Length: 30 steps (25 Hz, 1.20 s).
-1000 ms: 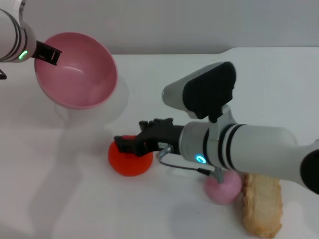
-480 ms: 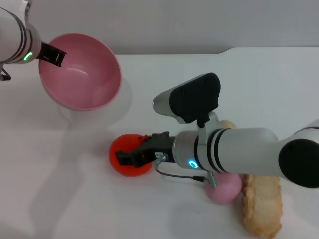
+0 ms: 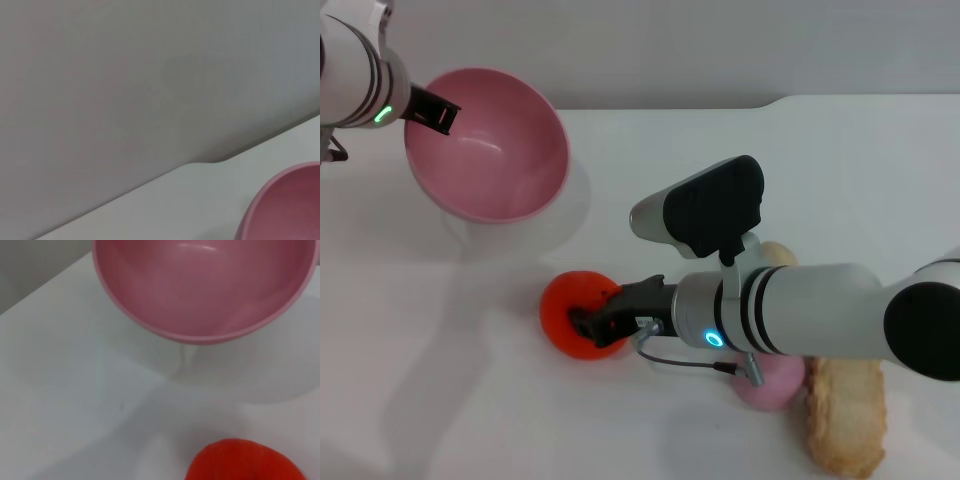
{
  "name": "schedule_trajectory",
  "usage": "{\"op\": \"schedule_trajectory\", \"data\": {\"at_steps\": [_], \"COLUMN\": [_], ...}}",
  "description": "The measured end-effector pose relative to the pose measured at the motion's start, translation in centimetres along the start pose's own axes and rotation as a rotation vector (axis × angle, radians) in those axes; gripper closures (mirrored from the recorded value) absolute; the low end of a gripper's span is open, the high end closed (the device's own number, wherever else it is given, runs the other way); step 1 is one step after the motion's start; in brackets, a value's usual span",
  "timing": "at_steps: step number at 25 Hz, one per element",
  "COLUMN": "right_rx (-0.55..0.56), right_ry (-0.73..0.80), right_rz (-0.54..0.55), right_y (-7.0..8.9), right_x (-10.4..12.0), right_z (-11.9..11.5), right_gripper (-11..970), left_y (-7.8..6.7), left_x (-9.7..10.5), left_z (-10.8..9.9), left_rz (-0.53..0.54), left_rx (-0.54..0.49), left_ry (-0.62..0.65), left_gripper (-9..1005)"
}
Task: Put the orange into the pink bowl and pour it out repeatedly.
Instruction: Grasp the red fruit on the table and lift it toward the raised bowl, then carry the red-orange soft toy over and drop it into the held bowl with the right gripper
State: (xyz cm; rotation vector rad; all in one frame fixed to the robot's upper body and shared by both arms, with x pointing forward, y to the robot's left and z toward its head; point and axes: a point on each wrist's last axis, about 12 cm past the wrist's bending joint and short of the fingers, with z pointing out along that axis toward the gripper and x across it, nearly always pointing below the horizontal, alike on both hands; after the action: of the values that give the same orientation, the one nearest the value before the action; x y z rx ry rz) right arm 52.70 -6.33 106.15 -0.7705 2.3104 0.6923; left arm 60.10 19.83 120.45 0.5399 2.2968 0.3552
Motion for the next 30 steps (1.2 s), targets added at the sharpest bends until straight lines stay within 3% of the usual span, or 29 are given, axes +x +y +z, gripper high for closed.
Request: {"op": "schedule_trajectory", "data": {"at_steps": [3, 9, 20, 30], "right_rx": [-0.003, -0.029, 0.031, 0.090], "right_ry": [-0.004, -0.043, -0.178, -0.257], "right_rz": [-0.010, -0.037, -0.102, -0.202], "right_y": [0.1, 1.1, 2.2, 3.7], "right_x": [0.0, -0.7, -3.9, -6.2], "right_z": [0.0, -1.1, -9.3, -13.4], "right_gripper": [577, 657, 755, 840], "left_y": [0.0, 0.1, 0.1, -1.5], "left_x": [0.0, 0.2, 0.8, 1.8], "left_z": [0.0, 0.1, 0.7, 1.3], "left_rz": [0.000, -0.001, -0.005, 0.012], "left_rx": [0.001, 0.002, 0.026, 0.150], "left_ry": [-0.003, 0.000, 0.023, 0.056], "left_gripper": [955, 955, 954, 953]}}
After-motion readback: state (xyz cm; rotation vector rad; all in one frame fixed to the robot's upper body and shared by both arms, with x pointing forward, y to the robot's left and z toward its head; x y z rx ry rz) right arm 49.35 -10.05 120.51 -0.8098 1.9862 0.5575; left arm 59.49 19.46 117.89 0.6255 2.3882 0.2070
